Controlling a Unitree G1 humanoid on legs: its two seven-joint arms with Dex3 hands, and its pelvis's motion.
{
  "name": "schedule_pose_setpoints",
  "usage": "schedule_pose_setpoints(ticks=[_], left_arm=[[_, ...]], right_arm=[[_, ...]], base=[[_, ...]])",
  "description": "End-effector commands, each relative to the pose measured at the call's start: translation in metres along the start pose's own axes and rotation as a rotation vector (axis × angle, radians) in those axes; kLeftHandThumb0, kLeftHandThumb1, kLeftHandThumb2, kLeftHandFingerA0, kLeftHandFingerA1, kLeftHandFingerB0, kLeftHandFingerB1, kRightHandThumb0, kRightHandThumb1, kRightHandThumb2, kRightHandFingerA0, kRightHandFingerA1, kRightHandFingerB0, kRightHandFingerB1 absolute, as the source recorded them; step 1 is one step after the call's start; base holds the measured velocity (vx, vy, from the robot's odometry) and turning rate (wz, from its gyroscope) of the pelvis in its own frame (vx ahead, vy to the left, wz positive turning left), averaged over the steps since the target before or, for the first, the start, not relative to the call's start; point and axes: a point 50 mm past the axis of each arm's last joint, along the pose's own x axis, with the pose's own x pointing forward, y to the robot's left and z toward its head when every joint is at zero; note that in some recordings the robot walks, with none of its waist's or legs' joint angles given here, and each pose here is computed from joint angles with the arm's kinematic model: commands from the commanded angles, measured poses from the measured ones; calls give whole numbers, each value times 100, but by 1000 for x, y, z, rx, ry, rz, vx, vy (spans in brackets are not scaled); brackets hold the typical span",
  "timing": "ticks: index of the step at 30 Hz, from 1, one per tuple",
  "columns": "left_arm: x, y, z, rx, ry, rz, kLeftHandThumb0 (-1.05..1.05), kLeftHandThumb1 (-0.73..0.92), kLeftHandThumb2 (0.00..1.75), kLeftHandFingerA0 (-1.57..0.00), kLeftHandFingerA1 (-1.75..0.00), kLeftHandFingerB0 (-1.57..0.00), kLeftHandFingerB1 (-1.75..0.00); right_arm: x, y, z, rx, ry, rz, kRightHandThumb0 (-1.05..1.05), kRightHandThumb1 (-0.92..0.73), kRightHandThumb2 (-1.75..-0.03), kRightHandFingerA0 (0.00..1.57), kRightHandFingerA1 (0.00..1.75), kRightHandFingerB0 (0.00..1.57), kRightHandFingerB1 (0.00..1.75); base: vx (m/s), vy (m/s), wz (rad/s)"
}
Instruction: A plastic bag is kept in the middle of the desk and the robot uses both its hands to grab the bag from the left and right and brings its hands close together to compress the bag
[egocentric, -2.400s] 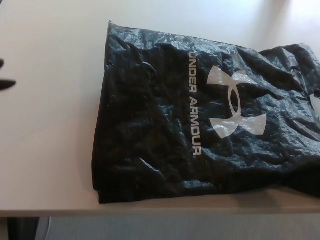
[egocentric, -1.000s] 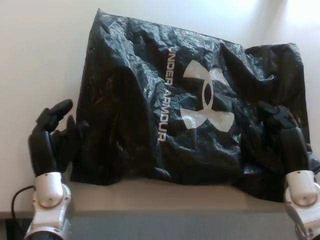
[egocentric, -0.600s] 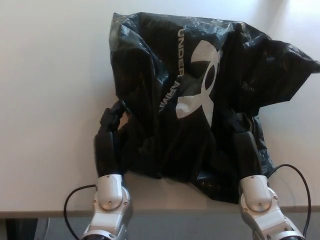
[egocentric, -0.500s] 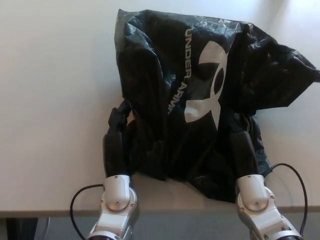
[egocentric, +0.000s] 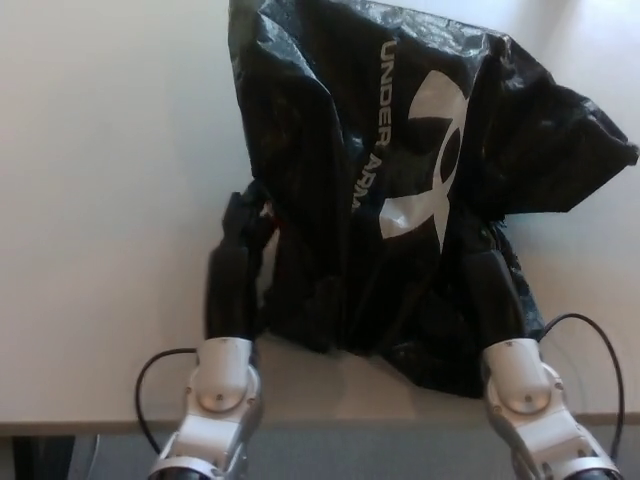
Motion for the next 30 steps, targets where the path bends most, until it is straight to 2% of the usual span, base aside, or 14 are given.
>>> schedule_pose_setpoints(ticks=[1, 2, 7, 8, 11, 14, 16, 22, 23, 24, 25, 29, 30], left_arm=[[-3, 70, 8, 76, 6, 5, -60, 92, 73, -15, -43, -14, -33], [-9, 107, 21, 118, -35, 39, -59, 91, 68, -19, -44, -20, -32], [-20, 158, 48, 159, -81, 113, -55, 92, 69, -27, -40, -25, -32], [-30, 182, 64, 178, -122, 157, -56, 92, 68, -29, -40, -26, -32], [-56, 211, 89, 218, -224, 174, -63, 89, 67, -33, -40, -27, -32], [-91, 210, 92, 165, -241, 156, -64, 89, 67, -36, -39, -28, -32], [-126, 193, 88, 108, -283, 127, -67, 88, 67, -33, -38, -30, -31], [-192, 153, 65, -77, -392, 176, -66, 80, 63, -31, -42, -20, -32], [-197, 151, 63, -83, -383, 180, -70, 64, 93, -26, -49, -15, -42], [-202, 148, 60, -90, -371, 185, -70, 64, 93, -26, -49, -15, -42], [-209, 147, 59, -80, -370, 185, -67, 78, 63, -36, -41, -25, -32], [-221, 146, 45, -79, -310, 157, -64, 78, 64, -39, -40, -27, -32], [-223, 145, 39, -66, -280, 160, -67, 77, 65, -40, -39, -28, -33]], right_arm=[[-13, -73, -6, -60, 12, -81, -33, -61, -116, 2, 50, 0, 48], [-22, -108, -3, -88, -2, -136, -63, -92, -71, 21, 38, 17, 32], [-39, -157, 6, -115, -22, -226, -59, -88, -66, 26, 38, 22, 31], [-52, -179, 13, -117, -51, -277, -61, -86, -65, 26, 38, 23, 32], [-78, -199, 33, -175, -141, -300, -64, -86, -65, 27, 38, 22, 32], [-102, -198, 50, -210, -229, -270, -60, -87, -65, 26, 39, 23, 32], [-128, -184, 64, -211, -319, -242, -58, -85, -65, 25, 36, 21, 31], [-183, -132, 48, -151, -340, -172, -48, -82, -64, 26, 36, 21, 32], [-186, -128, 45, -155, -333, -145, -46, -81, -64, 23, 35, 21, 32], [-190, -123, 42, -158, -323, -112, -46, -81, -64, 23, 35, 21, 32], [-199, -114, 34, -158, -309, -57, -42, -78, -63, 21, 33, 23, 32], [-214, -104, 18, -111, -227, -19, -39, -80, -64, 22, 34, 24, 31], [-213, -102, 11, -99, -204, -7, -24, -66, -113, 9, 52, 9, 50]], base=[[0, 0, 0], [0, 0, 0], [0, 0, 0], [0, 0, 0], [0, 0, 0], [0, 0, 0], [0, 0, 0], [0, 0, 0], [0, 0, 0], [0, 0, 0], [0, 0, 0], [0, 0, 0], [0, 0, 0]])
